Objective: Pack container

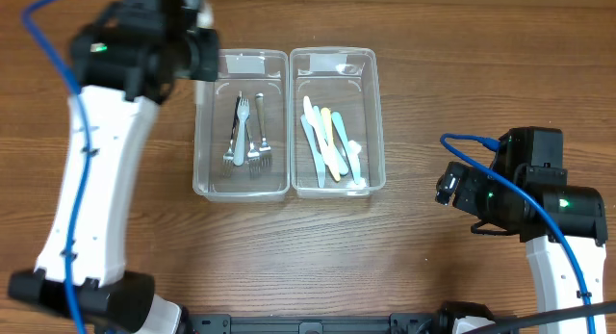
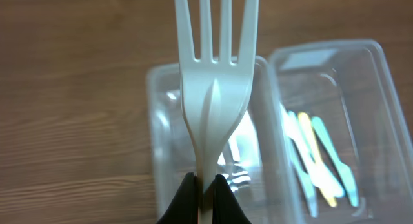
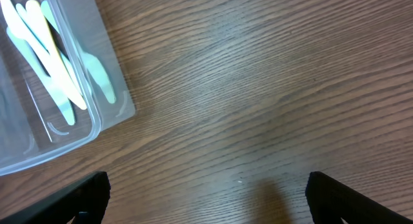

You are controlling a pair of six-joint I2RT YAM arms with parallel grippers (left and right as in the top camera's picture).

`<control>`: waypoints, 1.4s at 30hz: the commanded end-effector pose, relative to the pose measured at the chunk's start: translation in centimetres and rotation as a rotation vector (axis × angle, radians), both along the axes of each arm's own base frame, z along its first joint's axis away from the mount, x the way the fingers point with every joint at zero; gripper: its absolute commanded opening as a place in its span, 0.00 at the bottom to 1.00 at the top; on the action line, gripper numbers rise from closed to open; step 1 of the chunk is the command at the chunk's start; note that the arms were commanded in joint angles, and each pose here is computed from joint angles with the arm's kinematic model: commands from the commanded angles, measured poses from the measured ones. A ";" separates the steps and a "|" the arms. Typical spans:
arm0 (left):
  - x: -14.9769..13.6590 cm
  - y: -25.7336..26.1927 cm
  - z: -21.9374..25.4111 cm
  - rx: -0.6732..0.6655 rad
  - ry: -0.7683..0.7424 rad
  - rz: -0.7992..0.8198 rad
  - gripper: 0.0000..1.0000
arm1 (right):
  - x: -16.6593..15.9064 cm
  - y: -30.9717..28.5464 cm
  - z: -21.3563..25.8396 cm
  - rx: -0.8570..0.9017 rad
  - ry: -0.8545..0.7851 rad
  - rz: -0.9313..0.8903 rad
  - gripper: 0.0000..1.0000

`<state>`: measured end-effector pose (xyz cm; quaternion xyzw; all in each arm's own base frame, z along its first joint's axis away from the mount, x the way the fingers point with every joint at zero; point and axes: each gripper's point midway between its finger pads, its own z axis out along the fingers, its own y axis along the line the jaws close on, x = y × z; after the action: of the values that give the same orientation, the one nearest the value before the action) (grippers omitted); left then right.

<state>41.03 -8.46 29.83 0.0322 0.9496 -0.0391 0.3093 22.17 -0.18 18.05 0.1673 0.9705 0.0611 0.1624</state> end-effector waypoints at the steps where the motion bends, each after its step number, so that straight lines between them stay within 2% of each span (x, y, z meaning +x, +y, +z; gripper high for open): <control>1: 0.2 -3.8 -7.6 -0.015 0.175 0.009 0.04 | 0.2 -0.2 0.4 -0.010 -0.017 -0.004 0.99; 5: -0.1 -6.4 -16.7 -0.015 0.331 -0.036 0.04 | 0.2 -0.2 0.4 -0.010 -0.017 -0.003 1.00; 9: -0.4 -6.4 -21.3 0.014 0.408 -0.037 0.06 | 0.1 -0.2 0.3 -0.009 -0.012 -0.003 1.00; 10: -0.3 -6.3 -22.0 0.018 0.415 -0.038 0.15 | 0.1 -0.2 0.3 -0.009 -0.012 -0.003 1.00; 11: -0.2 -6.3 -22.2 0.024 0.414 -0.049 0.36 | 0.1 -0.2 0.3 -0.009 -0.013 -0.003 1.00; 14: 0.4 -6.6 -21.8 0.025 0.382 -0.076 0.60 | 0.3 -0.2 0.4 -0.010 -0.018 -0.003 1.00; 16: 0.9 -6.8 -20.6 0.028 0.351 -0.103 0.66 | 0.6 -0.2 0.5 -0.012 -0.034 0.000 1.00; 18: 1.3 -6.9 -18.4 0.018 0.308 -0.107 0.68 | 1.2 -0.3 0.8 -0.014 -0.061 0.000 1.00; 23: 2.2 -4.9 -7.3 0.013 0.010 -0.054 0.73 | 5.8 -0.5 3.3 -0.053 -0.275 0.053 1.00; 25: 1.2 -2.8 -2.2 0.031 -0.123 0.002 0.75 | 8.8 -0.6 5.7 -0.079 -0.433 0.084 1.00; 27: 0.2 -1.3 0.8 0.042 -0.200 0.043 0.75 | 10.8 -0.3 7.0 -0.092 -0.525 0.137 1.00; 30: -1.3 1.4 4.8 0.077 -0.304 0.104 0.76 | 12.9 0.1 7.0 -0.080 -0.564 0.167 1.00; 31: -1.7 2.7 5.8 0.098 -0.335 0.145 0.80 | 13.5 0.0 6.7 -0.082 -0.564 0.166 1.00; 32: -1.7 4.2 6.8 0.116 -0.369 0.196 1.00 | 14.5 -0.2 6.9 -0.093 -0.587 0.160 1.00; 36: -1.3 8.8 7.2 0.184 -0.386 0.331 1.00 | 16.7 -0.2 8.5 -0.104 -0.690 0.165 1.00; 39: -2.3 9.0 7.0 0.290 -0.348 0.203 1.00 | 15.9 -0.1 8.4 -0.105 -0.671 0.172 1.00; 42: -4.5 7.6 7.5 0.256 -0.359 0.130 1.00 | 14.0 0.0 8.8 -0.124 -0.649 0.183 1.00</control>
<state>38.69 0.10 35.96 -0.0350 0.8840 0.1111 0.4527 37.19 -0.39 24.29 0.0553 0.8951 0.0740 0.4362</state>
